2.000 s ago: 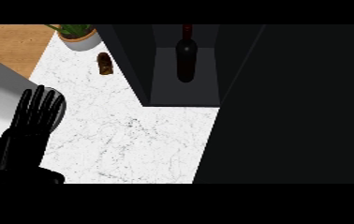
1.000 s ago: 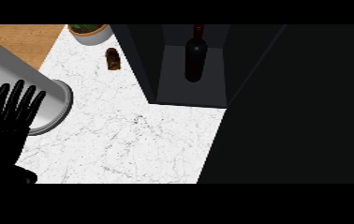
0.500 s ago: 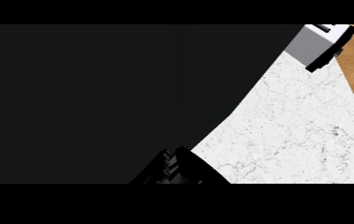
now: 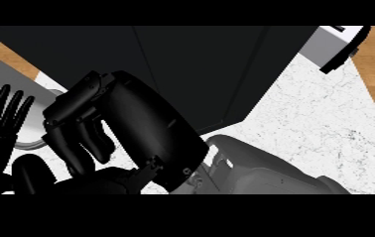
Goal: Pick up the wine, place it into the cabinet and close the cabinet
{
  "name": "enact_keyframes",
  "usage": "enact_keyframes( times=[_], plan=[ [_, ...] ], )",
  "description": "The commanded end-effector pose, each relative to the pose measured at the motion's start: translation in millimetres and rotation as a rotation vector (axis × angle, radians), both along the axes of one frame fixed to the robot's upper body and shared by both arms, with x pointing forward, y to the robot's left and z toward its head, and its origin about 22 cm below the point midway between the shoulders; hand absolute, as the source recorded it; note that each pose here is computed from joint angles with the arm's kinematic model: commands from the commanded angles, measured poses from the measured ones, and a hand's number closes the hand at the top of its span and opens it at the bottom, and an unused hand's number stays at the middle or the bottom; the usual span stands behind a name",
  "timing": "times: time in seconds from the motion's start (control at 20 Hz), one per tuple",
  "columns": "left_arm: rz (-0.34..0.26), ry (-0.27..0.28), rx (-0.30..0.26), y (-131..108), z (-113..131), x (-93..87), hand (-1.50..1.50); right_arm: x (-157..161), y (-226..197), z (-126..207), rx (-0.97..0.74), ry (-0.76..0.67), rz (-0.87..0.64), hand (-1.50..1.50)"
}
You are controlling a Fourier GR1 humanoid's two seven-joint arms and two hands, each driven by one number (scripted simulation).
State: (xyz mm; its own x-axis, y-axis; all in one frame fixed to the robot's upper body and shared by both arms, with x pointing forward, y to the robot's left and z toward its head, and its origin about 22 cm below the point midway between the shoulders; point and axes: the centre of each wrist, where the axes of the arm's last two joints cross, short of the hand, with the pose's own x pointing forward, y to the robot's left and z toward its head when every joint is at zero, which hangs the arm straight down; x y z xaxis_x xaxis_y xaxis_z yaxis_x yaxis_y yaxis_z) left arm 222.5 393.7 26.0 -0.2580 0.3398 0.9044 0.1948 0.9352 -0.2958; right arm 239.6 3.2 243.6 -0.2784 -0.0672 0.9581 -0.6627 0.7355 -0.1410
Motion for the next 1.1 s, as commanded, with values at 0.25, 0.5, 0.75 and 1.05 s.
enact_keyframes(
  times=[0.25,0.5,0.75,1.05],
  plan=[
    [0.018,-0.010,0.000,3,-12,9.5,-1.50,59,-4,-14,0.067,0.117,-0.054,1.50],
    [0.019,-0.011,0.005,9,0,11.4,-1.50,82,-16,-47,0.041,0.153,-0.103,1.50],
    [0.020,-0.007,0.006,-5,-2,-2.3,-1.50,108,-24,-59,0.020,0.112,-0.144,1.50],
    [0.007,-0.010,0.005,19,6,9.6,-1.50,135,-61,-60,0.006,0.106,-0.170,1.50]
  ],
)
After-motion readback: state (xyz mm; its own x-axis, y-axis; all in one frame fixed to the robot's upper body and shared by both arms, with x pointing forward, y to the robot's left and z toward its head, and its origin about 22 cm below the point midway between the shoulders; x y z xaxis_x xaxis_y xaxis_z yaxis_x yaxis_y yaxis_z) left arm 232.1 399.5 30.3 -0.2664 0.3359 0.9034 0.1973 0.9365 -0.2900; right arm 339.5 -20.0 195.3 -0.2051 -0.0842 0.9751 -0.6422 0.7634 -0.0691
